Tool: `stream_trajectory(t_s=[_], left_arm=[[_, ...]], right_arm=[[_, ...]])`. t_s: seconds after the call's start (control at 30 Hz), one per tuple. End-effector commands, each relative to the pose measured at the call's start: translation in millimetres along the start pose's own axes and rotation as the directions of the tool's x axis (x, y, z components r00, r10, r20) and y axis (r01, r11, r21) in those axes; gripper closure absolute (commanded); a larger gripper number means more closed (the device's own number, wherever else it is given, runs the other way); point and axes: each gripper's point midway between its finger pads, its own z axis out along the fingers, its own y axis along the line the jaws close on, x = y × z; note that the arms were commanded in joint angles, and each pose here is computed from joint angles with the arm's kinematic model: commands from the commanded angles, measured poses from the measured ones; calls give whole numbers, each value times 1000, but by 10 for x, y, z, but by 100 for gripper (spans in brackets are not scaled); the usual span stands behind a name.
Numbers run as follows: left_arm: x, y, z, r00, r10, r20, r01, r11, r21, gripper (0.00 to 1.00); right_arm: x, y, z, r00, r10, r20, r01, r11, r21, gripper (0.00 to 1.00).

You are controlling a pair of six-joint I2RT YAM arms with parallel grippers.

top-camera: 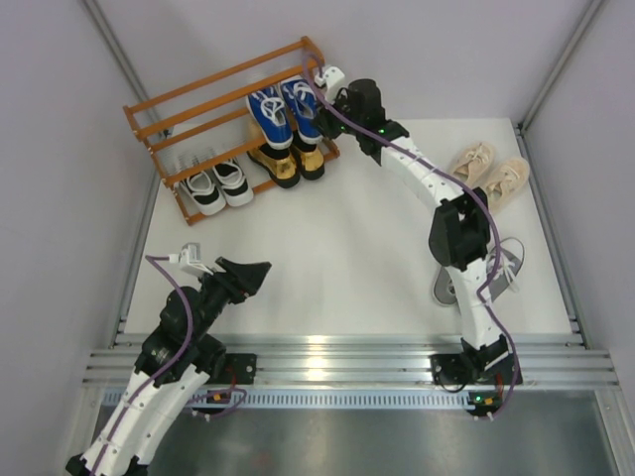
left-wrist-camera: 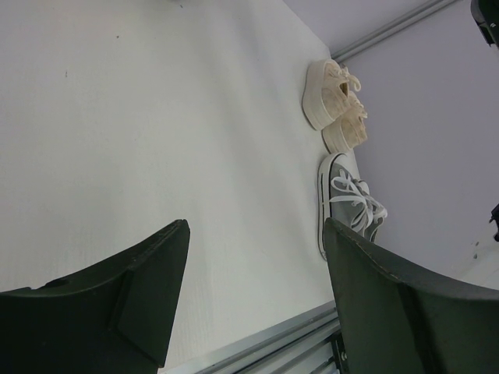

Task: Place and organize the shoes onto the shoe shelf
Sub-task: Place the shoe at the shoe shelf.

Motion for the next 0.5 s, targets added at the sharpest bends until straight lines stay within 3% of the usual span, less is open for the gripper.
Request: stream_trajectory(t_s=[0.0, 0.47], left_arm=[[-132, -154, -47, 999, -20, 39, 18, 999, 43, 25], [-156, -174, -55, 998, -30, 46, 28, 999, 45, 25]], right_arm=[[-590, 48, -5, 985, -61, 161, 60, 998, 14, 100], [-493, 61, 127, 985, -61, 162, 59, 998, 19, 91]])
